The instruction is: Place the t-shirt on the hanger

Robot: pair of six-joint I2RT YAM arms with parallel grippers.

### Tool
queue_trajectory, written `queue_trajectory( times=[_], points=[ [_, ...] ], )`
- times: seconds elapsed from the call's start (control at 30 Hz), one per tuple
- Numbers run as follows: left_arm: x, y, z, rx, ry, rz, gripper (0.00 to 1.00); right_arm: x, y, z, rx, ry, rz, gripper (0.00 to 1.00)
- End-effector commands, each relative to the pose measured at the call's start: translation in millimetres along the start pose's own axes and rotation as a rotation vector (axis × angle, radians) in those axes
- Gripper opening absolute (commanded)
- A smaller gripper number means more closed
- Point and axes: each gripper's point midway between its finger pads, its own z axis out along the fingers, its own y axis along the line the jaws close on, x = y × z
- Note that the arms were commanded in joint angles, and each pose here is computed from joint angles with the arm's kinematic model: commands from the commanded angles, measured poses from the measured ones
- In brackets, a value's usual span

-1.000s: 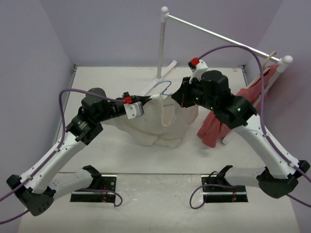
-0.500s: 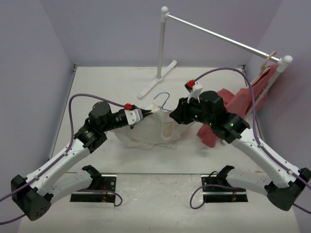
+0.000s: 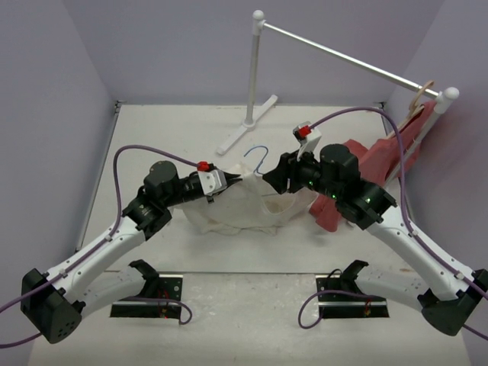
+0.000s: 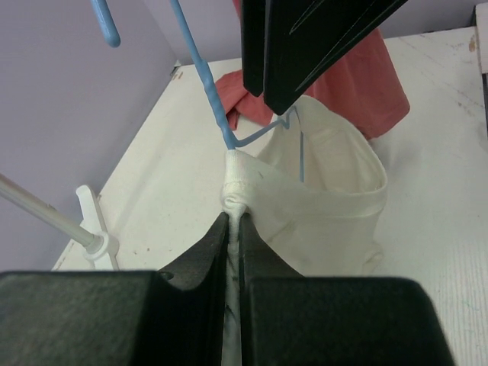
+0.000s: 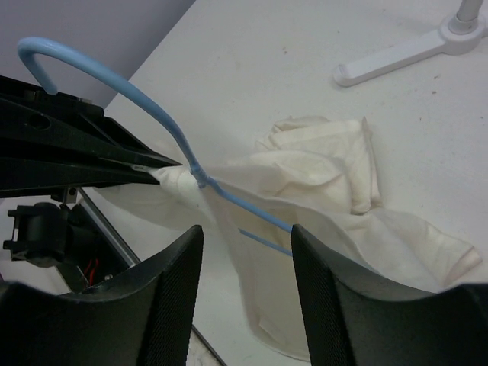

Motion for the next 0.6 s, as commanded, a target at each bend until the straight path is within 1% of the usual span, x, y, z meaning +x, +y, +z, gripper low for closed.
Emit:
queue_trajectory(
  times=[0.0,0.1,0.23,0.33,0.43,0.47,0.5,0.53,0.57],
  points=[
    [-16.0,3.0,4.8,0.0,-0.067,0.02,0.0,-33.6,10.6,-3.8,-0.023,-0.095,-0.038,0.54],
    [-15.7,2.5,6.3,0.008,-0.066,0.016,0.0,-50.6,14.9,-5.9,-0.021,-0.132,-0.035,0.56],
    [-13.9,-0.2,9.0,0.03,-0.062,0.006,0.0,-60.7,16.6,4.3,-0.016,-0.14,-0.029,0.57],
    [-10.9,-1.4,10.0,0.037,-0.054,0.0,0.0,-65.6,24.9,10.3,-0.046,-0.144,-0.023,0.56],
    [-10.0,-4.4,10.6,0.053,-0.055,-0.004,0.0,-69.7,27.2,15.2,-0.039,-0.156,-0.012,0.55],
    [-10.2,-4.6,10.9,0.055,-0.055,-0.004,0.0,-71.1,27.1,16.8,-0.036,-0.158,-0.01,0.53],
    [-10.3,-4.3,11.2,0.056,-0.055,-0.006,0.0,-73.0,26.3,18.9,-0.029,-0.163,-0.007,0.46],
    [-10.1,-4.5,11.3,0.058,-0.053,-0.006,0.0,-74.7,26.2,19.2,-0.026,-0.166,-0.004,0.35],
    [-9.4,-4.6,11.4,0.059,-0.048,-0.01,0.0,-73.1,24.9,21.6,-0.021,-0.161,-0.002,0.2]
  ],
)
